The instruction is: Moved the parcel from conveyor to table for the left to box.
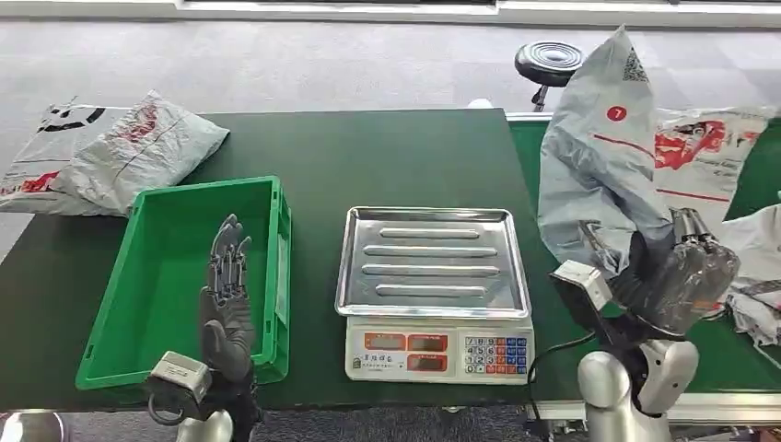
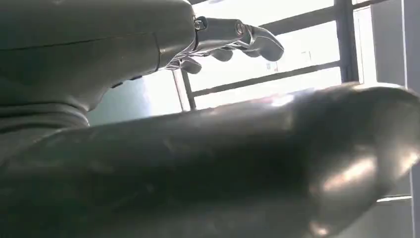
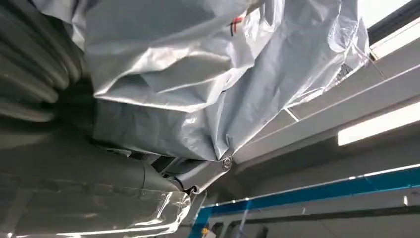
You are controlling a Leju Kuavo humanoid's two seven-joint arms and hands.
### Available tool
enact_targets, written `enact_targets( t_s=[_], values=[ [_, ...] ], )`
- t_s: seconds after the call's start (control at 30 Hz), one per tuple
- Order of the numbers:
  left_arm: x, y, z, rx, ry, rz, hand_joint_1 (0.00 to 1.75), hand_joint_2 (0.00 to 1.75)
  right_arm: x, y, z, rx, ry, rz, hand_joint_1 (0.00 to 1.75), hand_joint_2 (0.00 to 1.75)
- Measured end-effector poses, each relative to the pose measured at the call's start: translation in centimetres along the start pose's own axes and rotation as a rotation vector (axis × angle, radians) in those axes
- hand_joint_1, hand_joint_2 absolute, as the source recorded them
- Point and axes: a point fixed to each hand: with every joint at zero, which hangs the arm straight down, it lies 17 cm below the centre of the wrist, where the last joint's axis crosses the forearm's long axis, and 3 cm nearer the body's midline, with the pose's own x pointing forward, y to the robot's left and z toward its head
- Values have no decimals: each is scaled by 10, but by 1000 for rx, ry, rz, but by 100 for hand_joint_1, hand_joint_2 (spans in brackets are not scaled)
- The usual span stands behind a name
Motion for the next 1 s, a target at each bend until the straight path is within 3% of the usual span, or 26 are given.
enact_targets(
  t_s=[0.4,0.53,0.7,0.9,0.97,1.0],
  values=[
    [-1,0,-2,-3,-1,-3,0,0,8,13,-6,4,26,-76,175,175],
    [-3,-2,-3,-6,2,5,0,0,25,44,-15,58,52,-228,175,175],
    [-1,-5,-8,-22,-17,18,0,0,56,91,-4,175,37,-393,175,175],
    [0,-6,-9,-27,-19,20,0,0,61,96,-1,193,35,-416,175,175],
    [2,-11,-14,-51,-28,45,0,0,80,118,11,275,43,-526,175,175],
    [1,-18,-14,-82,-30,79,0,0,116,141,35,383,30,-667,175,175]
  ],
)
